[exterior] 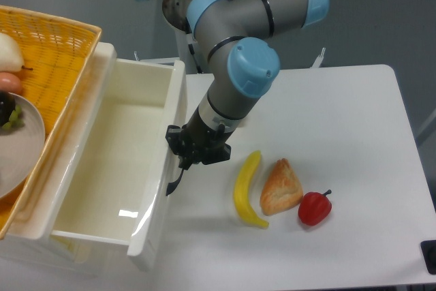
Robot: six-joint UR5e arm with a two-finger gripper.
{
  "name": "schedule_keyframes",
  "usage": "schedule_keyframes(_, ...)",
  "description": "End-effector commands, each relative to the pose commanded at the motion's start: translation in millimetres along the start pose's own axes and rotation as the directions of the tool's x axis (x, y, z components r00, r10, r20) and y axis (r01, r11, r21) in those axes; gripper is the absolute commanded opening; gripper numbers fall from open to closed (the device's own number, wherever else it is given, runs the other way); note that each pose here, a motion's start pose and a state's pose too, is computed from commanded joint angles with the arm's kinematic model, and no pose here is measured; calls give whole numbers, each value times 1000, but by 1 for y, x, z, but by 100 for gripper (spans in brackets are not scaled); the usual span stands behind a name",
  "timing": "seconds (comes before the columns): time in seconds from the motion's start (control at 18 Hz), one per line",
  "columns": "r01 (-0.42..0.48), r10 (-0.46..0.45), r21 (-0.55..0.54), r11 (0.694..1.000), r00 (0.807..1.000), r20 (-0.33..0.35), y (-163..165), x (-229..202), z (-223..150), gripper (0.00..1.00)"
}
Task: Slide open the top white drawer
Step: 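Pull the handle away from the cabinet to slide the drawer out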
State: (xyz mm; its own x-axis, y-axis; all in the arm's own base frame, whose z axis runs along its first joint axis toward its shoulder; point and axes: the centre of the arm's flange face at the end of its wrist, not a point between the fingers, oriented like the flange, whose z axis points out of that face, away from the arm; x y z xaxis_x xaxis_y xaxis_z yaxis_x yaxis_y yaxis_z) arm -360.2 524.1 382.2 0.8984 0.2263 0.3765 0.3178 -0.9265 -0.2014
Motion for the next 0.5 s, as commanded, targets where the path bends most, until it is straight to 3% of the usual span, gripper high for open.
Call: schedule_keyframes(0.5,16,-16,12,1000,1000,3,4,-15,-7,10)
